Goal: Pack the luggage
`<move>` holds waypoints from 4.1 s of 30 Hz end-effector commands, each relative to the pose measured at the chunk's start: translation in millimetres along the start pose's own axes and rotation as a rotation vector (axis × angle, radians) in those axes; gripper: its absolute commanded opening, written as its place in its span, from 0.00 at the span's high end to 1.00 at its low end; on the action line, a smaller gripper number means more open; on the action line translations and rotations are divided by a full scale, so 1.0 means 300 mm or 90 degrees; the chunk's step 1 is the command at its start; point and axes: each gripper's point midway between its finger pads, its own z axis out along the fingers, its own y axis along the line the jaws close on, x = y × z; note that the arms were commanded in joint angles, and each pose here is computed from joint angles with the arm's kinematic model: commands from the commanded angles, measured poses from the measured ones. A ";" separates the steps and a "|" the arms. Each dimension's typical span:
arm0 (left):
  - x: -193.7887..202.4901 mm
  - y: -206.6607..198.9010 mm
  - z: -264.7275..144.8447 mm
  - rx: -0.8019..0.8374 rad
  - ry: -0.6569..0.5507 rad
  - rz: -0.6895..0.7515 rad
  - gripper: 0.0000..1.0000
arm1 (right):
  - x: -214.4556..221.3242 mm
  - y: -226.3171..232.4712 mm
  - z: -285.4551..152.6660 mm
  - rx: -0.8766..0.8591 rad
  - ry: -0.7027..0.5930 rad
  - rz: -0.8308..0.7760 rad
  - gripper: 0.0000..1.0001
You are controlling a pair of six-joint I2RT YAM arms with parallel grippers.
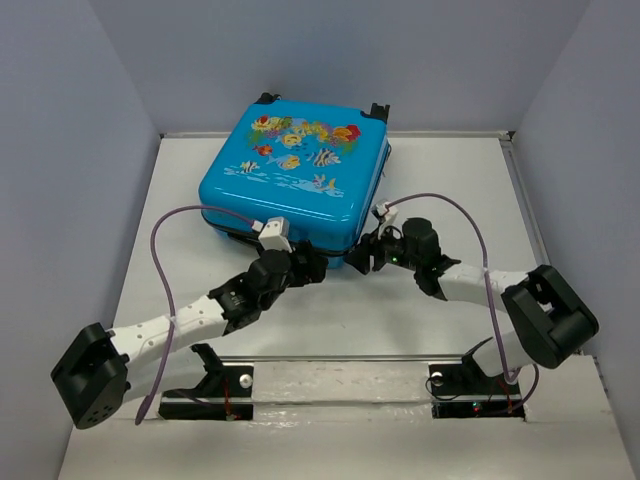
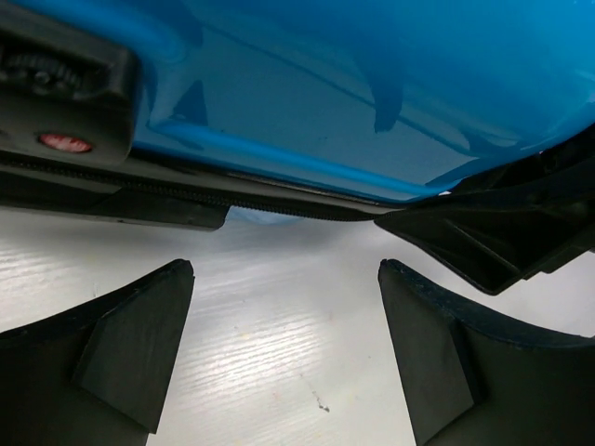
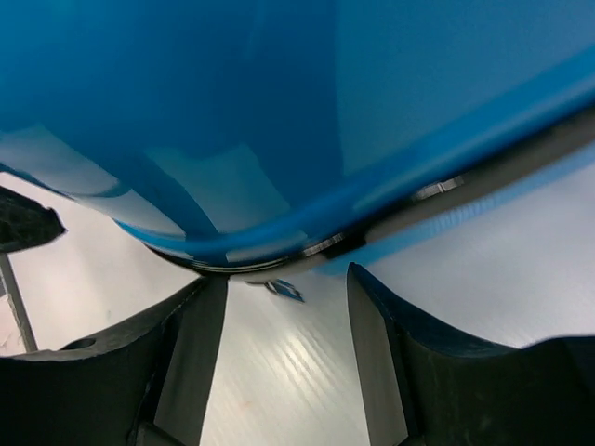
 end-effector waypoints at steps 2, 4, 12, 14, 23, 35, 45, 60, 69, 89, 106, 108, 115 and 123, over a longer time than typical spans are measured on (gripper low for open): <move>-0.107 -0.093 0.030 0.030 -0.059 -0.003 0.07 | -0.131 0.072 0.047 -0.090 -0.073 -0.061 0.48; -0.115 -0.098 0.037 0.027 -0.064 -0.003 0.07 | -0.137 0.069 0.046 -0.086 -0.091 -0.058 0.68; -0.207 -0.166 0.072 0.042 -0.116 0.009 0.07 | -0.132 0.088 0.011 -0.076 -0.104 -0.009 0.93; -0.232 -0.161 0.100 0.016 -0.135 0.013 0.06 | -0.103 0.088 -0.010 -0.051 -0.091 -0.002 0.93; -0.415 -0.094 0.126 -0.028 -0.198 0.002 0.06 | -0.047 0.047 -0.129 0.073 -0.039 0.014 0.93; -0.400 -0.224 0.154 0.055 -0.161 -0.016 0.07 | 0.100 0.618 0.111 -0.150 0.017 0.007 0.93; -0.498 -0.125 0.004 -0.048 -0.176 0.032 0.02 | 0.038 0.510 0.108 -0.031 -0.083 0.061 0.93; -0.974 0.311 -0.255 -0.298 -0.243 0.041 0.01 | 0.226 0.448 -0.118 -0.021 0.039 0.078 0.93; -0.781 0.501 -0.070 -0.257 -0.100 -0.023 0.01 | 0.176 0.470 -0.104 -0.031 0.022 0.071 0.93; -0.525 0.272 0.065 -0.048 0.018 -0.058 0.01 | 0.181 1.180 0.300 -0.311 0.061 -0.085 0.93; -0.641 0.358 0.002 -0.148 -0.073 -0.026 0.01 | 0.033 0.815 -0.017 -0.050 0.071 -0.026 0.00; -0.672 0.369 -0.018 -0.167 -0.093 -0.019 0.01 | -0.018 0.686 -0.059 -0.002 0.046 0.019 0.00; -0.798 0.501 -0.128 -0.340 -0.182 0.034 0.01 | -0.268 0.165 -0.211 0.241 -0.096 0.146 0.00; -0.858 0.647 -0.091 -0.373 -0.170 -0.026 0.01 | -0.422 -0.099 -0.215 0.225 -0.159 0.264 0.00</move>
